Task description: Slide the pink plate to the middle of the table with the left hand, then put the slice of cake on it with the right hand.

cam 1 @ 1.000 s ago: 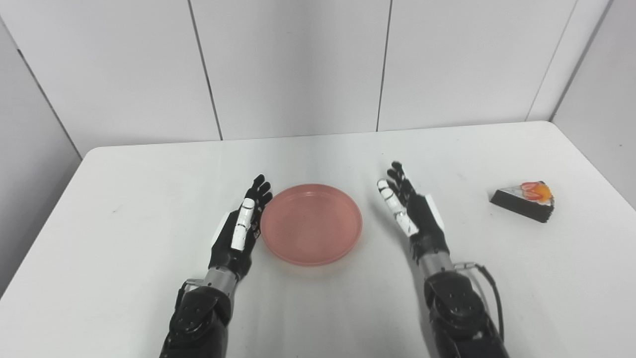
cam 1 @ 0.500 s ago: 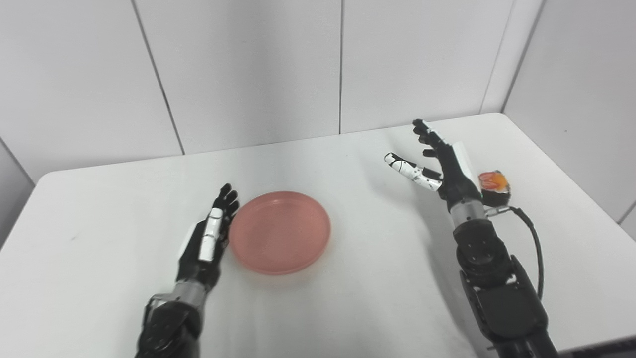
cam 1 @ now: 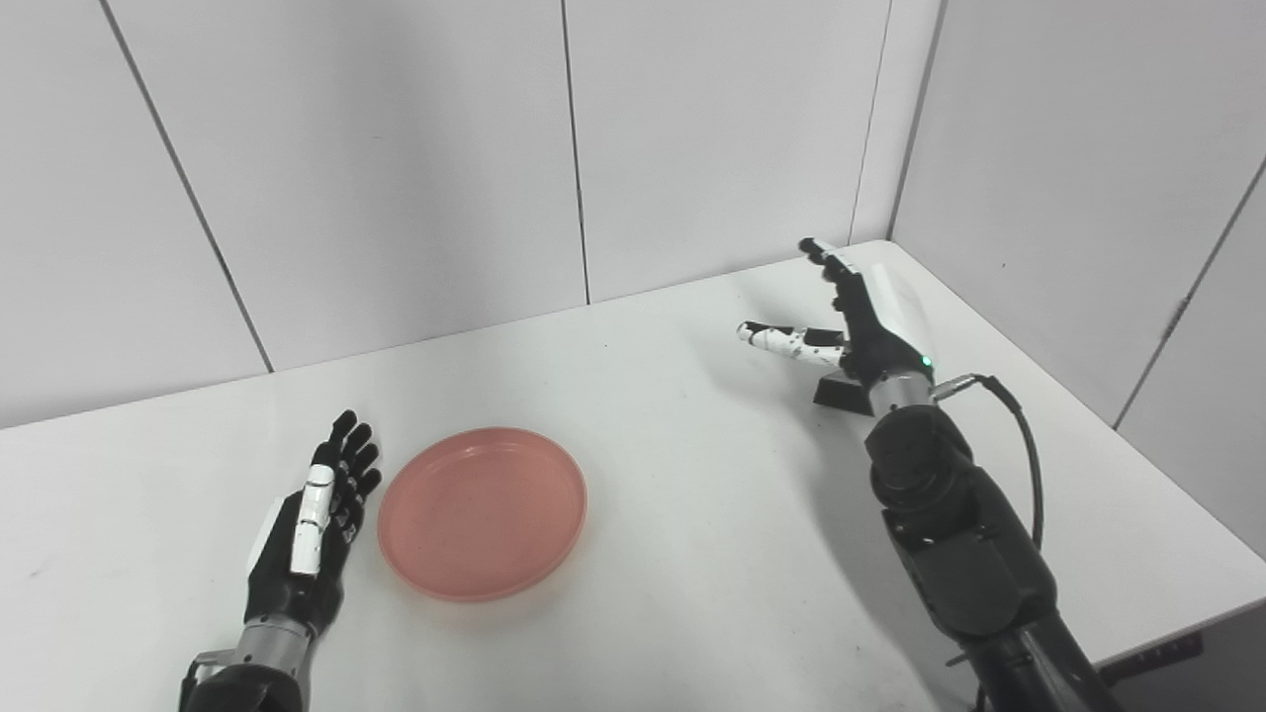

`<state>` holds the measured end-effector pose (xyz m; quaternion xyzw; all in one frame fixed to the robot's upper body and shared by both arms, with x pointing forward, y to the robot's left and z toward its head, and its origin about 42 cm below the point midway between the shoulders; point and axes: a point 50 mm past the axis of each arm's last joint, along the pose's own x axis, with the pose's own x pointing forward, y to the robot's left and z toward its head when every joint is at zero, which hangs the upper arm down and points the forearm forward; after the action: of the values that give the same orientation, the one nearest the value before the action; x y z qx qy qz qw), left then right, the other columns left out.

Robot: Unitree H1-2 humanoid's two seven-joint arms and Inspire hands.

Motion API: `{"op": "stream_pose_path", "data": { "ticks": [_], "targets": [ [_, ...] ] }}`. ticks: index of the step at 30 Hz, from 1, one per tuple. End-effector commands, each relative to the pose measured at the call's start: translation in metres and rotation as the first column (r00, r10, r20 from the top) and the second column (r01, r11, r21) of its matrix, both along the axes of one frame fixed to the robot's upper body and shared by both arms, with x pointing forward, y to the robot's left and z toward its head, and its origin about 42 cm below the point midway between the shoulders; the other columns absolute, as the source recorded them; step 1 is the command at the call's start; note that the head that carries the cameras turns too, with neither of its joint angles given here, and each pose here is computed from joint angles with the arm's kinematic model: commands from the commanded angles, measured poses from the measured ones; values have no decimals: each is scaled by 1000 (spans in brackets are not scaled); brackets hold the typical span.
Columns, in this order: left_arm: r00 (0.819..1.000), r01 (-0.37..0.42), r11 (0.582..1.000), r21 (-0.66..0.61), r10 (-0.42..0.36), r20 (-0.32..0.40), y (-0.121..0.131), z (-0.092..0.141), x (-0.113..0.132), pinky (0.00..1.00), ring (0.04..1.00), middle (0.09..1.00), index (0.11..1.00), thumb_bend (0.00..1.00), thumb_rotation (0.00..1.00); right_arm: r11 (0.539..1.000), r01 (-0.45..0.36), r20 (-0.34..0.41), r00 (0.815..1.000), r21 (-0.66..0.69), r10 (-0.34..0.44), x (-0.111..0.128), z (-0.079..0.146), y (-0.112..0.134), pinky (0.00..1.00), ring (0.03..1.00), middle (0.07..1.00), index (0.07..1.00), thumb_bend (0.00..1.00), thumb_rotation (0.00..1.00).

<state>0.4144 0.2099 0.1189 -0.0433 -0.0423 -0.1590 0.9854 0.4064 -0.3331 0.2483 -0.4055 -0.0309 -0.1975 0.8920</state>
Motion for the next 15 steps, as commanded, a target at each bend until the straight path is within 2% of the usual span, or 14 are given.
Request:
{"op": "stream_pose_path", "data": {
  "ticks": [1,8,15],
  "targets": [
    [1000,-2,1000,-5,2,-25,11,-11,-7,1000,1000,1000,1000,585,1000,997,41,79,996,-60,-36,4,29,-7,722,848,886,865,752,374],
    [1000,0,1000,19,1,-23,14,-9,-7,1000,1000,1000,1000,559,1000,985,120,64,991,-120,-113,4,25,-20,707,829,881,872,809,351],
    [1000,1,1000,17,-1,-22,13,-7,-8,1000,1000,1000,1000,568,1000,973,153,-6,988,-173,-156,3,22,-33,748,861,900,896,840,394]
  ]
}}
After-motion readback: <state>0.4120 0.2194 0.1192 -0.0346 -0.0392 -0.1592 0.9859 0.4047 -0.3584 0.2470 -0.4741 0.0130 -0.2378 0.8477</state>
